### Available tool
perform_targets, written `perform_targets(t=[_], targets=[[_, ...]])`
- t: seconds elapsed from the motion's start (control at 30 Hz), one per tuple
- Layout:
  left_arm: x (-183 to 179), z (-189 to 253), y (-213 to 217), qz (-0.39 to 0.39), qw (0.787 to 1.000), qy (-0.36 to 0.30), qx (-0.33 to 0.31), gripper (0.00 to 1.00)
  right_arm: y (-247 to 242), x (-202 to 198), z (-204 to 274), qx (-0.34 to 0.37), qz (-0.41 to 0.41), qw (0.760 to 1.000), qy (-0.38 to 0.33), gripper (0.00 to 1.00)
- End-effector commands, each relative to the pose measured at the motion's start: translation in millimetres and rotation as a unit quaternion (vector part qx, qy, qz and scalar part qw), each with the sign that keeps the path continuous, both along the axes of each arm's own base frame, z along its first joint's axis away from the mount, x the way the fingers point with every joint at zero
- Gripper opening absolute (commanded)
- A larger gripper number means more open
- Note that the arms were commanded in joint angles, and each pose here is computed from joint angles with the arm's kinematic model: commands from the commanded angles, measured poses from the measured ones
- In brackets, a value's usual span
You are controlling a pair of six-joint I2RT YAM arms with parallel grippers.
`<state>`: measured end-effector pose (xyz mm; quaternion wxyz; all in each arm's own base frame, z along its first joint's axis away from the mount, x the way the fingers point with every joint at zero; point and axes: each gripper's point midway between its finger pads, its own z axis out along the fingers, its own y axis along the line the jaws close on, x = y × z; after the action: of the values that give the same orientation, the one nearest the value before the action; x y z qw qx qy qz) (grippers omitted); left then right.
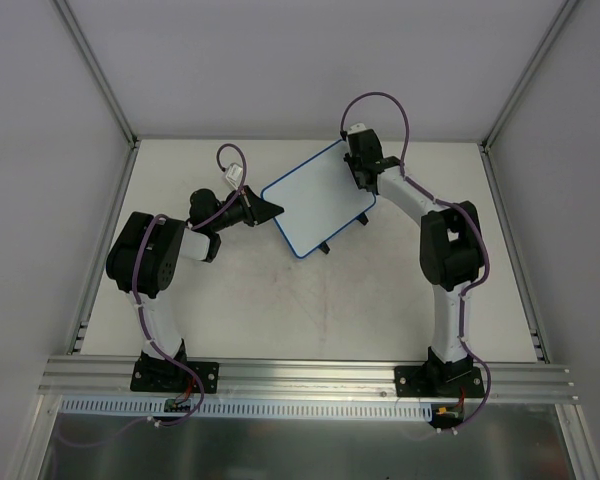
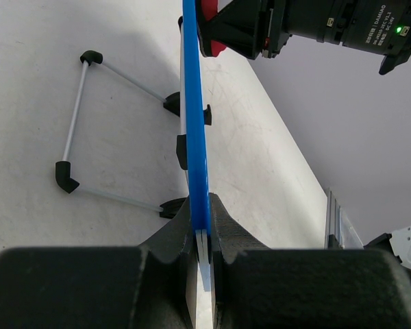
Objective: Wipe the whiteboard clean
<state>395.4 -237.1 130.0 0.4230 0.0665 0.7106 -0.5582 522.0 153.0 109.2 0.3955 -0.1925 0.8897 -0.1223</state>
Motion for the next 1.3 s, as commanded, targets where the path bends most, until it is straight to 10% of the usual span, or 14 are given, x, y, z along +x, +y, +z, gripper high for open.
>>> perform_targets(t=[0.0, 1.27], targets=[[-5.6, 38.8, -9.6, -0.038, 0.994, -0.105, -0.01, 0.0, -3.4, -5.9, 0.6, 0.003, 0.004, 1.0, 0.003, 0.0], [-6.9, 39.9, -7.7, -0.038, 0.994, -0.104, -0.011, 0.0, -4.4, 1.5, 1.4, 0.059, -0.01, 0.998, 0.013, 0.0]])
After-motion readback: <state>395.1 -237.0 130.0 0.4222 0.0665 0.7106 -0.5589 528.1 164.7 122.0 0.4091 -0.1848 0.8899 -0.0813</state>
